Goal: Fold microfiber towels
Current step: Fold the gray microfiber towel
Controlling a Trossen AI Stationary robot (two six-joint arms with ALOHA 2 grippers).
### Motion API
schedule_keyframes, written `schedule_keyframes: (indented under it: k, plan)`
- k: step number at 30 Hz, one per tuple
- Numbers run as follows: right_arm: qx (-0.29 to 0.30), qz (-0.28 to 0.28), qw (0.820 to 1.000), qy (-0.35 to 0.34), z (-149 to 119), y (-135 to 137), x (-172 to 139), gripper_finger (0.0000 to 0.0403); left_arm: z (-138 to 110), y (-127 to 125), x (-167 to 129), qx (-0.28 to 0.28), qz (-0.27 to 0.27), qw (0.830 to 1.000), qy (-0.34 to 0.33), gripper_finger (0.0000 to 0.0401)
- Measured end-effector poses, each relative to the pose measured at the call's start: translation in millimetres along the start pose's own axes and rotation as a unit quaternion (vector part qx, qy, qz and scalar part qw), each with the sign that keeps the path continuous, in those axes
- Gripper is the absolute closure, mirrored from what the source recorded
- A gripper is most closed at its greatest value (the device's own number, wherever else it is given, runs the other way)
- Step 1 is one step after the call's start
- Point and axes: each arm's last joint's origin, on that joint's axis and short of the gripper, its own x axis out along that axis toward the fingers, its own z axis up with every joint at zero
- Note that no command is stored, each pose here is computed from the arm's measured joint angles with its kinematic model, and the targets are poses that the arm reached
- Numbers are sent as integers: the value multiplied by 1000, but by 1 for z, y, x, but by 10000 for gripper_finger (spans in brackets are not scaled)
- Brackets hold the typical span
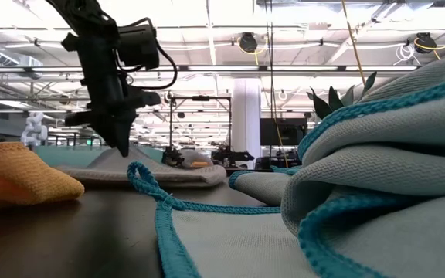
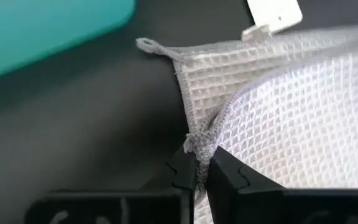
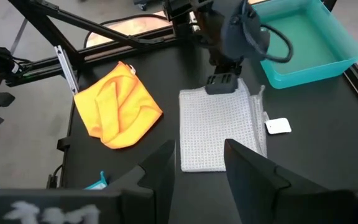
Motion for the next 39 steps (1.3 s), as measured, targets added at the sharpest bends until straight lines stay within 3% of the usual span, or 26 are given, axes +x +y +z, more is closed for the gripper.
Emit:
schedule_keyframes:
  k: [9, 13, 20, 27, 31, 35, 39]
  plan:
    - [8, 1, 1000, 0, 0, 0, 0, 275, 16, -2, 4, 35, -25, 998, -50, 391]
    - [8, 2, 1000, 0, 0, 0, 0, 275, 24, -6, 5, 58, -57, 994, -70, 354]
    - [18, 2, 1000, 1, 0, 0, 0, 275, 36, -6, 4, 49, -81, 990, -103, 274]
    - [22, -2, 1000, 15, -3, -1, 0, 275, 35, -7, 4, 44, -100, 990, -89, 248]
    - [39, -15, 998, 47, -17, -8, 20, 275, 28, -10, 4, 54, -104, 991, -70, 247]
    - [72, -35, 993, 84, -45, -26, 58, 275, 17, -15, 1, 63, -101, 992, -52, 247]
    - [116, 21, 992, 44, -70, -42, 101, 275, 1, -20, -5, 78, -95, 992, -28, 247]
